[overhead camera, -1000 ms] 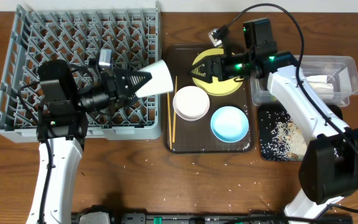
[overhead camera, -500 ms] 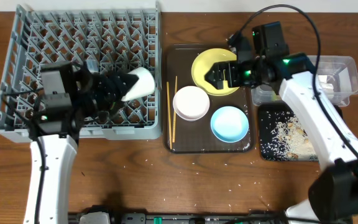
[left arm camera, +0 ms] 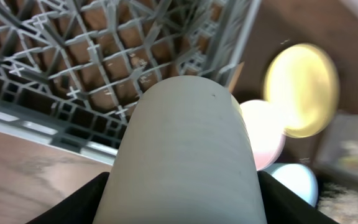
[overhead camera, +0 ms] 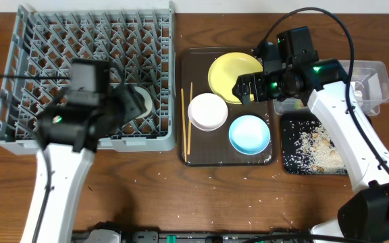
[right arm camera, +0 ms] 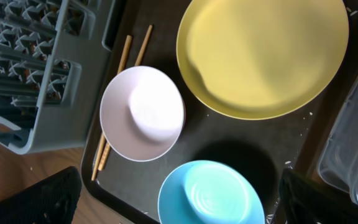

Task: Sort waste into correct bins and load items into the dishwasher
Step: 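Lower the cream cup into the dish rack with the left gripper and release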

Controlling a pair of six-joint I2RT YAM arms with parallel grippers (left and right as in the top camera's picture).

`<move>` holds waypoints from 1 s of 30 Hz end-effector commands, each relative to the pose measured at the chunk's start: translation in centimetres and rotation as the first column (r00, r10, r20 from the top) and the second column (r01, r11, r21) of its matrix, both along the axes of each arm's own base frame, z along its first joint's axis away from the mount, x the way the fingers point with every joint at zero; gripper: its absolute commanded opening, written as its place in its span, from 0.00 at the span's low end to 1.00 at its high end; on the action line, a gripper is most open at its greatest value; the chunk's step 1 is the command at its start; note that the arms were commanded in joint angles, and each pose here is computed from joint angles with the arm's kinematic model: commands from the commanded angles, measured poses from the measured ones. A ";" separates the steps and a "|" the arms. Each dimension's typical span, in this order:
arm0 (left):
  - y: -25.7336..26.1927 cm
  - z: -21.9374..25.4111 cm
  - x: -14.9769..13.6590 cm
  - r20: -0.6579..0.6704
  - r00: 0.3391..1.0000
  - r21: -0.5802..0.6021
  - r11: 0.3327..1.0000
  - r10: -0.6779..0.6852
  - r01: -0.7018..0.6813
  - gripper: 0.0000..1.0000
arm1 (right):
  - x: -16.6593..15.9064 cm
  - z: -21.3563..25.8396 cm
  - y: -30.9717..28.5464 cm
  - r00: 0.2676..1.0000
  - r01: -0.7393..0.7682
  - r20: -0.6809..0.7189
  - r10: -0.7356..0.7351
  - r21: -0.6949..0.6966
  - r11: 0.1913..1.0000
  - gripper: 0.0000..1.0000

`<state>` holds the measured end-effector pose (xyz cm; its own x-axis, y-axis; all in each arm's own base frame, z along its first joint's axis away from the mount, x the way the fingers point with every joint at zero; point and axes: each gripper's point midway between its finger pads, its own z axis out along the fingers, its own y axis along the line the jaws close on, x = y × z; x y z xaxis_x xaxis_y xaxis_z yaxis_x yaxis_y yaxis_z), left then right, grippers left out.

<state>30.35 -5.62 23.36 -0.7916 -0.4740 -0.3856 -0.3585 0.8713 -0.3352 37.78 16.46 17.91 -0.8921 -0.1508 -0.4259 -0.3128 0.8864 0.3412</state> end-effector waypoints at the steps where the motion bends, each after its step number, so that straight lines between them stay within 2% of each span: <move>1: 0.0 -2.7 1.2 -0.075 0.996 0.146 0.988 -0.041 0.051 0.27 | -0.1 0.3 -0.3 1.000 -0.008 0.012 0.009 -0.013 1.000 0.99; 9: -1.2 -9.1 1.9 -0.285 0.956 0.200 0.971 -0.070 0.131 0.27 | -0.8 0.0 -0.5 1.000 -0.024 -0.010 0.024 -0.027 0.999 0.99; 20: -1.8 -13.3 1.6 -0.422 0.903 0.179 0.970 -0.075 0.164 0.29 | -0.9 -0.1 -0.6 1.000 -0.024 -0.016 0.024 -0.028 0.999 0.99; 24: -1.8 -14.6 1.6 -0.453 0.889 0.182 0.968 -0.071 0.170 0.41 | -1.0 -0.1 -0.6 1.000 -0.025 -0.020 0.024 -0.029 0.999 0.99; 27: -1.8 -15.2 1.6 -0.470 0.880 0.184 0.967 -0.068 0.174 0.62 | -1.1 -0.2 -0.6 0.999 -0.025 -0.027 0.024 -0.031 0.999 0.99; 30: -1.8 -15.3 1.6 -0.473 0.878 0.184 0.967 -0.068 0.174 0.77 | -1.2 -0.2 -0.6 0.999 -0.025 -0.031 0.024 -0.032 0.999 0.99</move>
<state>31.80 -7.37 8.08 -0.9461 -0.3207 -0.0450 -0.3224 0.9459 0.0373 36.55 16.09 17.29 -0.9086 -0.1766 -0.3785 -0.3122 0.8891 0.3346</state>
